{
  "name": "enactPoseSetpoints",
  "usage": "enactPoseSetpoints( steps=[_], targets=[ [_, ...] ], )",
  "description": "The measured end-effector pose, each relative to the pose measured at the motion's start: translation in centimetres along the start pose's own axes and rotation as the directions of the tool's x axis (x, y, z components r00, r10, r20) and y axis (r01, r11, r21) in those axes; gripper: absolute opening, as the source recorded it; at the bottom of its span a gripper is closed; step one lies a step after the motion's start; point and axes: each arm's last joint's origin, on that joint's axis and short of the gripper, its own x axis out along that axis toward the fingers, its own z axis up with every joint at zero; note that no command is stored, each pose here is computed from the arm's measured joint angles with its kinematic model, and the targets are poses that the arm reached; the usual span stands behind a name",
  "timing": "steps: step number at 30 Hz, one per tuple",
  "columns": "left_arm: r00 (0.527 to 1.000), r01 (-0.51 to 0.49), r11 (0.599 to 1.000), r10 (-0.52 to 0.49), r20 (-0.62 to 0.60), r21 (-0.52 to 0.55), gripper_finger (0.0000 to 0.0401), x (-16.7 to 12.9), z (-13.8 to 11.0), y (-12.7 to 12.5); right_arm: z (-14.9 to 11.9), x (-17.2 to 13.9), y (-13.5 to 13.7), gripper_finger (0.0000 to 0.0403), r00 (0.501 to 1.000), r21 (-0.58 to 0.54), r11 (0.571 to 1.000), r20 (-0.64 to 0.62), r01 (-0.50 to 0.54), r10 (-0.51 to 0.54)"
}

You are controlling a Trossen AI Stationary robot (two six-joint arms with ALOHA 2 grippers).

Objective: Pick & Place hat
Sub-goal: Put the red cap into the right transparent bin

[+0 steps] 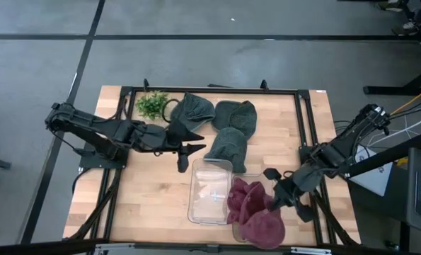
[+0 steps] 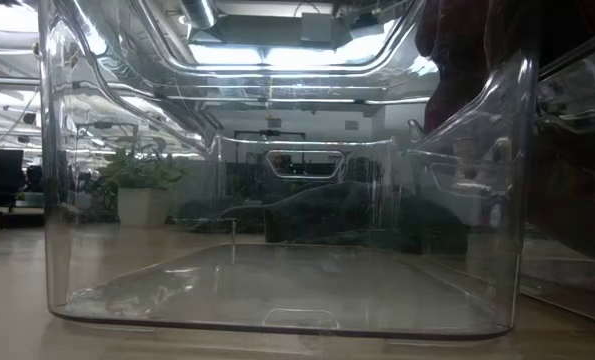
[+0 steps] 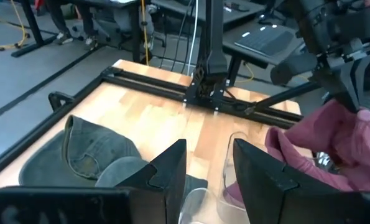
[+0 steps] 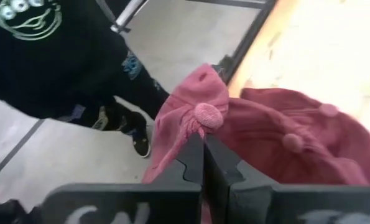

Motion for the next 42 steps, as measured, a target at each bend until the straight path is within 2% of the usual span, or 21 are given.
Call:
enactPoseSetpoints(
  steps=[12,23,32,37,42],
  targets=[
    [1.0,-0.01,1.0,0.01,-0.027,0.005,0.0127,1.0,-0.6,-0.3,2.2,-1.9,-2.1,0.0,0.994,-0.045,0.995,0.065,0.086,-0.083],
    [0.999,-0.009,1.0,0.009,-0.031,0.0,0.0127,1.0,-0.7,-0.3,-0.1,-1.9,-3.2,0.0,0.976,0.061,0.985,-0.157,0.159,-0.148],
    [0.999,-0.009,1.0,0.009,-0.031,0.002,0.0127,1.0,-0.7,-0.3,-1.9,-2.3,-3.4,0.0,0.928,0.17,0.964,-0.346,0.205,-0.136],
    [0.999,-0.01,1.0,0.01,-0.031,0.004,0.0127,1.0,-0.7,-0.3,-1.7,-2.2,-3.4,0.0,0.936,0.163,0.964,-0.317,0.209,-0.149],
    [0.999,-0.01,1.0,0.01,-0.031,0.004,0.0127,1.0,-0.7,-0.3,-0.5,-1.8,-2.6,0.0,0.979,0.134,0.987,-0.195,0.088,-0.061]
  ],
)
